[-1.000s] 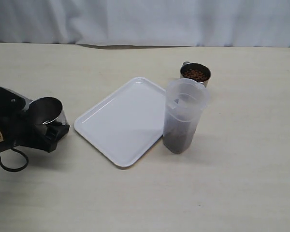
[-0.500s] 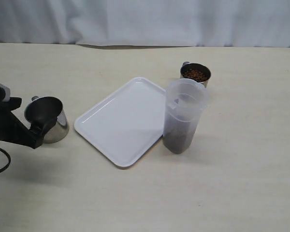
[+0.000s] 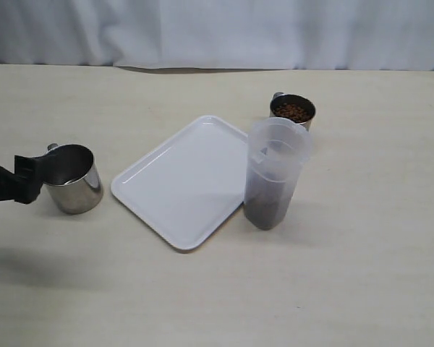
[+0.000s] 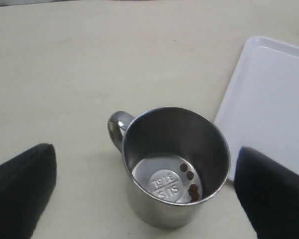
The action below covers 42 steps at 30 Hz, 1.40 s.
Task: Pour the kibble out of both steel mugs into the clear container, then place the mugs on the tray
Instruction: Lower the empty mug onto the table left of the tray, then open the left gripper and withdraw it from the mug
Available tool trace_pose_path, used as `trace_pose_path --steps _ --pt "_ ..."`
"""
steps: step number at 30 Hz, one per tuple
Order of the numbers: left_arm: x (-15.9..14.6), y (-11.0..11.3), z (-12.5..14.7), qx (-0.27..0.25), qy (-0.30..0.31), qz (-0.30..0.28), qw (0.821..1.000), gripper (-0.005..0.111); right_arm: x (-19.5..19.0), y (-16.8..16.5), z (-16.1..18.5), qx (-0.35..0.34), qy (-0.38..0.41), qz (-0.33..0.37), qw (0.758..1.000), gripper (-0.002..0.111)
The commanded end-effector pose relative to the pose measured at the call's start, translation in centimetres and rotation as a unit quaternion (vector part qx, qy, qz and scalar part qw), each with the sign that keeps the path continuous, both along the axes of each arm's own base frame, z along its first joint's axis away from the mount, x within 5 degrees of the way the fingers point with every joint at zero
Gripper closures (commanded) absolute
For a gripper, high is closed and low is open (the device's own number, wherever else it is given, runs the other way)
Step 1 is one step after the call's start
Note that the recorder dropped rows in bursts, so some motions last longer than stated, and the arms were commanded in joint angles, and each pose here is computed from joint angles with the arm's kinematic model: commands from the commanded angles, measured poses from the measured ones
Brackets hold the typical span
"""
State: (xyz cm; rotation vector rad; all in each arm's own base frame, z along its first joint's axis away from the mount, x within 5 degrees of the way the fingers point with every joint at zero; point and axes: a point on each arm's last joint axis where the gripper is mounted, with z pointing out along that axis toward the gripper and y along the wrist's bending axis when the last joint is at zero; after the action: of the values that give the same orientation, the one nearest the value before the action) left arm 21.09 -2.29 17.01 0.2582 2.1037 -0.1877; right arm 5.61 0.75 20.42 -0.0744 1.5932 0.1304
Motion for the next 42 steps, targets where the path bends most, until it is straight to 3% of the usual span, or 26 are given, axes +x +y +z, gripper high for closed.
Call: trace_pose_path --steps 1,5,10,11,12,14,16,18,24,26,31,37,42 --pt "-0.8 -0.3 1.5 -0.019 -0.021 -0.012 1.000 0.008 0.0 0.0 -0.1 0.001 -0.001 -0.003 1.000 0.103" --pt "-1.8 -0.8 3.1 -0.033 -0.044 -0.041 0.998 0.026 0.0 0.0 -0.1 0.001 -0.001 -0.003 1.000 0.103" --pt "-3.5 -1.4 5.4 -0.050 -0.089 -0.069 0.992 0.080 0.0 0.0 -0.1 0.001 -0.001 -0.003 1.000 0.103" --pt "-4.6 -1.8 6.0 -0.071 -0.108 -0.089 0.988 0.098 0.0 0.0 -0.1 0.001 -0.001 -0.003 1.000 0.103" --pt "-5.4 -2.0 6.3 -0.081 -0.121 -0.099 0.984 0.105 0.0 0.0 -0.1 0.001 -0.001 -0.003 1.000 0.103" --pt "-7.0 -2.2 6.7 -0.095 -0.155 -0.110 0.977 0.107 0.0 0.0 -0.1 0.001 -0.001 -0.003 1.000 0.103" --pt "-9.4 -1.9 6.5 -0.130 -0.198 -0.083 0.968 0.107 0.0 0.0 -0.1 0.001 -0.001 -0.003 1.000 0.103" --pt "-11.6 -1.4 6.2 -0.124 -0.255 -0.059 0.957 0.107 0.0 0.0 -0.1 0.001 -0.001 -0.003 1.000 0.103" --pt "-15.1 1.4 4.7 -0.096 -0.306 0.093 0.943 0.107 0.0 0.0 -0.1 0.001 -0.001 -0.003 1.000 0.103" --pt "-15.4 2.3 4.3 -0.098 -0.295 0.145 0.939 0.107 0.0 0.0 -0.1 0.001 -0.001 -0.003 1.000 0.103" --pt "-15.5 2.3 4.3 -0.094 -0.297 0.145 0.939 0.107 0.0 0.0 -0.1 0.001 -0.001 -0.003 1.000 0.103" --pt "-15.5 3.2 3.5 -0.102 -0.257 0.203 0.939 0.107 0.0 0.0 -0.1 0.001 -0.001 -0.003 1.000 0.103" --pt "-15.5 3.5 3.3 -0.101 -0.246 0.218 0.939 0.107 0.0 0.0 -0.1 0.001 -0.001 -0.003 1.000 0.103"
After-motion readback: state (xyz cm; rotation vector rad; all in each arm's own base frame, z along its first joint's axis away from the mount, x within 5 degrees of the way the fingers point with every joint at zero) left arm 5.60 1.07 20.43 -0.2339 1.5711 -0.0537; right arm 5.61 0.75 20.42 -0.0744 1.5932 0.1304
